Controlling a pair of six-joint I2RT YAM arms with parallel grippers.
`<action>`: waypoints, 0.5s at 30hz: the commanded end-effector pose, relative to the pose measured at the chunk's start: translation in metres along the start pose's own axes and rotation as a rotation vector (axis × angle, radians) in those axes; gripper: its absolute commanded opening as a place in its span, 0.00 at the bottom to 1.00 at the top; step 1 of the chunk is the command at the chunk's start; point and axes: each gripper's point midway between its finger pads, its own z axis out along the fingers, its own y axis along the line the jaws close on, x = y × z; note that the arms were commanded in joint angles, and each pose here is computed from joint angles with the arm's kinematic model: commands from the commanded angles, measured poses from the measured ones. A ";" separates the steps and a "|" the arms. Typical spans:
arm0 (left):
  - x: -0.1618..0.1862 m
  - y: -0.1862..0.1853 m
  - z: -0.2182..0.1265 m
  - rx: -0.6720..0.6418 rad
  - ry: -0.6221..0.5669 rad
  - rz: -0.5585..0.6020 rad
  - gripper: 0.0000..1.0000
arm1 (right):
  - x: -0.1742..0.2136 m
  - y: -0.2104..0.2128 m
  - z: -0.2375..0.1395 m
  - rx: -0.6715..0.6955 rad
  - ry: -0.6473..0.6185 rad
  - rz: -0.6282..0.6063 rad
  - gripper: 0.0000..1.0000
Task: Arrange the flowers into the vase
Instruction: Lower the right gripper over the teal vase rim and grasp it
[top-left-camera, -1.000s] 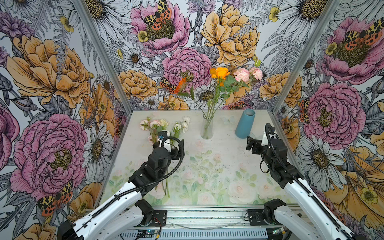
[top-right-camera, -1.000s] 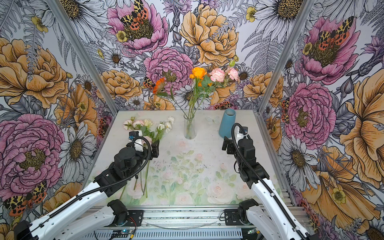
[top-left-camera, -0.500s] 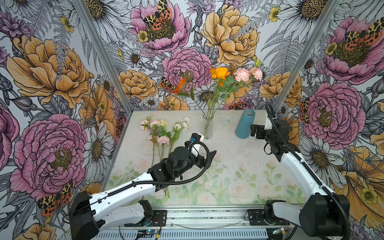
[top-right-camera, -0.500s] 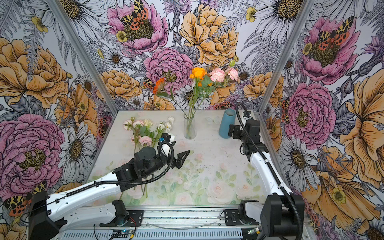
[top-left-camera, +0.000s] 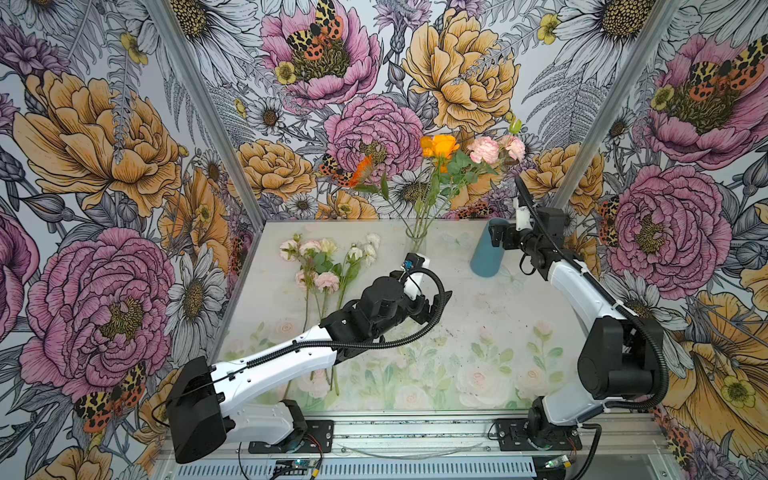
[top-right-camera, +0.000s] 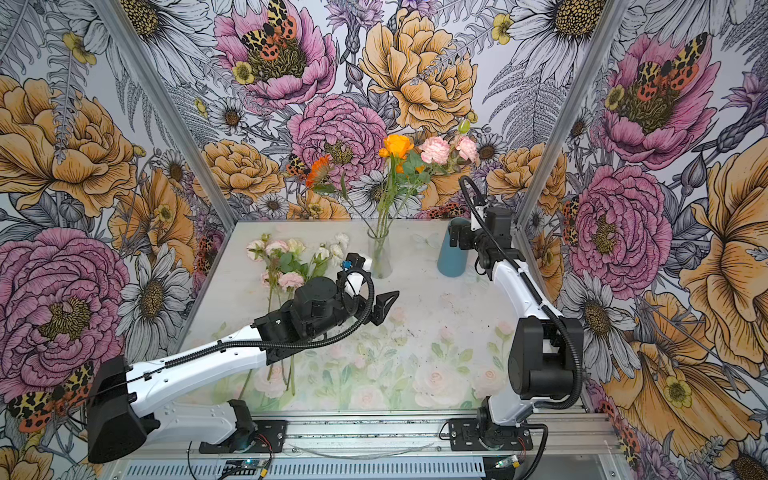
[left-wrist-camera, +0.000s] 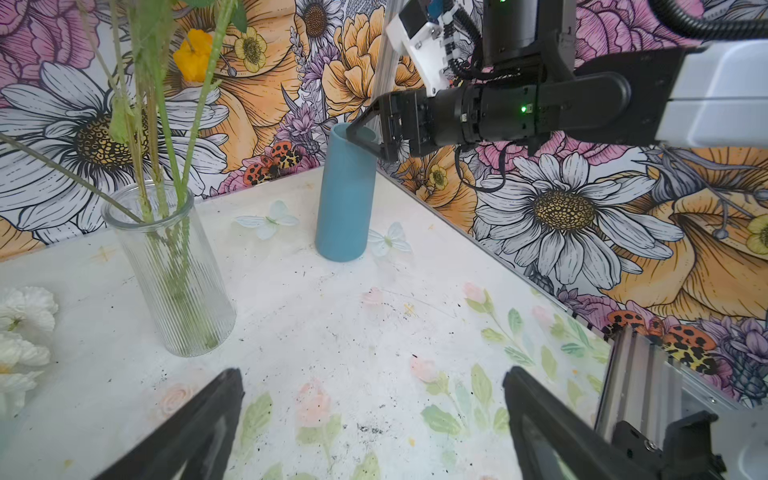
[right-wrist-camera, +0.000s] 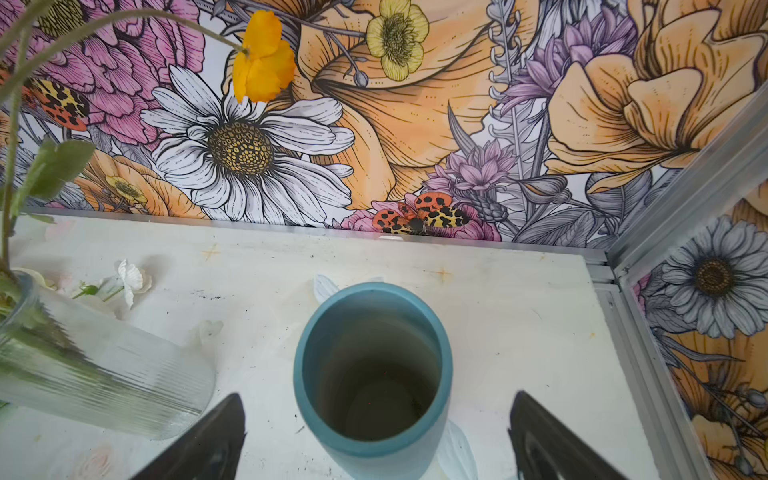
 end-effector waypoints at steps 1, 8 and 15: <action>-0.006 0.003 -0.002 -0.002 -0.003 -0.033 0.99 | -0.010 0.004 0.009 -0.024 -0.016 -0.029 0.99; 0.002 0.012 0.001 -0.014 0.015 -0.064 0.99 | 0.001 0.010 0.031 -0.005 0.020 -0.063 1.00; 0.000 0.023 -0.010 -0.004 -0.006 -0.115 0.99 | 0.005 0.004 0.044 0.028 0.003 -0.066 1.00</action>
